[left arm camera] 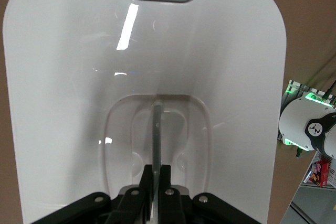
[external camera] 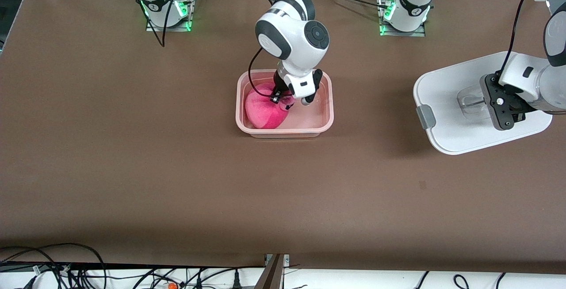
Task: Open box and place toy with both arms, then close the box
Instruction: 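Lower the pink toy into the open box and open the right gripper, then withdraw the right gripper while the left gripper carries the lid over the box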
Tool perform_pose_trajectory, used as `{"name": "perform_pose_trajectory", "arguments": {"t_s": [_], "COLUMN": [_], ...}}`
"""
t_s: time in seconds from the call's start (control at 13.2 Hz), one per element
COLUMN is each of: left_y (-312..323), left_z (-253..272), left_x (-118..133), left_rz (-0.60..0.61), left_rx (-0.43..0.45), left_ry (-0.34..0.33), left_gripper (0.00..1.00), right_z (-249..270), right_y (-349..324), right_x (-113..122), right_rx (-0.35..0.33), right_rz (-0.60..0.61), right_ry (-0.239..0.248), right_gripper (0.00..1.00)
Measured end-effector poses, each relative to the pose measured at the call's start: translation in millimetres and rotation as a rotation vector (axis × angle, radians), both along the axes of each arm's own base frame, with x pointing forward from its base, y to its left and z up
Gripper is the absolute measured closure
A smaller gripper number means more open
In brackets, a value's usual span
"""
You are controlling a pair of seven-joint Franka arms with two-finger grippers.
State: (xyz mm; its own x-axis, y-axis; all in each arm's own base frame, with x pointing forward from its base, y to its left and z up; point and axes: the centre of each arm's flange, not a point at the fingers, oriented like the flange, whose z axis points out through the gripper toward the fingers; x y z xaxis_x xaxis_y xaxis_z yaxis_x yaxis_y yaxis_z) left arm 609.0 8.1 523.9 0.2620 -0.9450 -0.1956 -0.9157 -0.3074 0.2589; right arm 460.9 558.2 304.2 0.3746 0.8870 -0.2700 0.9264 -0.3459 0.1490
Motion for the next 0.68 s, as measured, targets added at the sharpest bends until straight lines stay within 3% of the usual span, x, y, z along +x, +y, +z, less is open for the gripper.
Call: {"name": "perform_pose_trajectory", "arguments": {"t_s": [0.23, 0.53, 0.68], "left_y": [0, 0, -2], "left_z": [-2, -2, -2], "left_x": [0, 1, 1], "left_rz": [0.001, 0.0, -0.003], "left_rx": [0.0, 0.0, -0.001], "left_ry": [0.003, 0.004, 0.005], "left_gripper": [0.93, 0.93, 0.93], "right_z": [0, 26, 40], "right_y": [16, 26, 25], "right_x": [-2, 4, 13], "right_rx": [0.073, 0.136, 0.158], "right_rz": [-0.058, -0.105, -0.123], "right_ry": [-0.066, -0.119, -0.141], "right_gripper": [0.46, 0.01, 0.0]}}
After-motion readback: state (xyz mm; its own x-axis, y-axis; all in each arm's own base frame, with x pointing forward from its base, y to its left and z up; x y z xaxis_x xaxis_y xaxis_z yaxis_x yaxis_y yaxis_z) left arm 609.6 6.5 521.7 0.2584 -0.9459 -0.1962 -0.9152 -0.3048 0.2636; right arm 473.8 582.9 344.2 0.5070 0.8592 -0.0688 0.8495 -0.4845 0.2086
